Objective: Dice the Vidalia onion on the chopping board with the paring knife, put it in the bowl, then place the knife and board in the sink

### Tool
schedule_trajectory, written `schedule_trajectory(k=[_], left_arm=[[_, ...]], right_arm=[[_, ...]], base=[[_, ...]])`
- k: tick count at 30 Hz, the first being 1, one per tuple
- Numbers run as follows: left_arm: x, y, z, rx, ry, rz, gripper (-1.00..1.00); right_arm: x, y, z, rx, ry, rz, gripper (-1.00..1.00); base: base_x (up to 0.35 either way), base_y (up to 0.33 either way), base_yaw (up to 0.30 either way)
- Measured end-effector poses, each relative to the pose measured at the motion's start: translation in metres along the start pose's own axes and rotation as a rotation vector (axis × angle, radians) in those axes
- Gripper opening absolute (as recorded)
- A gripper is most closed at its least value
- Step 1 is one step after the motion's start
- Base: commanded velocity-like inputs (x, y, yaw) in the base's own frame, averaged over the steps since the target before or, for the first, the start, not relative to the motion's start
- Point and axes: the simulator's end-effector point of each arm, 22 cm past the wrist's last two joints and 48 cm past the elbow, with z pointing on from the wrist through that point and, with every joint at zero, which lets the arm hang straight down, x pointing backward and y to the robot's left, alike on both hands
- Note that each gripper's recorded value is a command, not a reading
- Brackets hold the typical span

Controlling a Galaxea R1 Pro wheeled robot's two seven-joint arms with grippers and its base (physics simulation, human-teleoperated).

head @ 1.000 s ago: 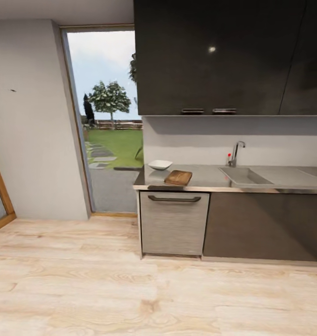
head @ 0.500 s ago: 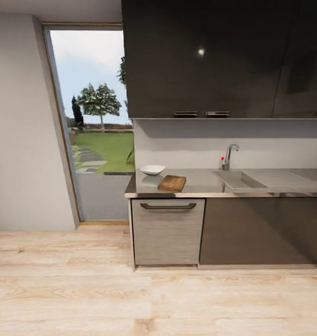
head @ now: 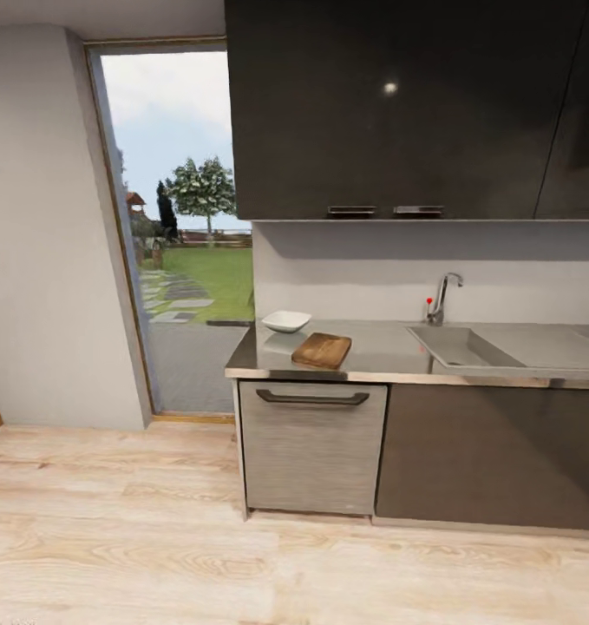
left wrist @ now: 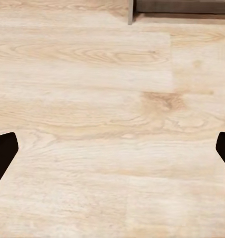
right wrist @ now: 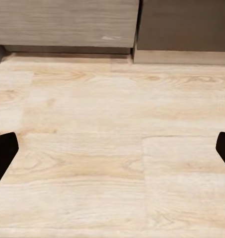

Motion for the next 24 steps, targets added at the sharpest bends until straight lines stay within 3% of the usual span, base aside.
schedule_trajectory(k=[7,24], left_arm=[[0.0,0.001,0.0001,-0.001,0.0,0.0,1.0],[0.0018,-0.0029,-0.0003,0.007,0.002,0.006,1.0]], right_arm=[[0.0001,-0.0008,0.0001,0.001,0.0,-0.001,1.0],[0.0006,-0.0045,0.0004,0.005,0.002,-0.004,1.0]], base=[[0.207,-0.105,0.204],[0.01,-0.003,0.01]])
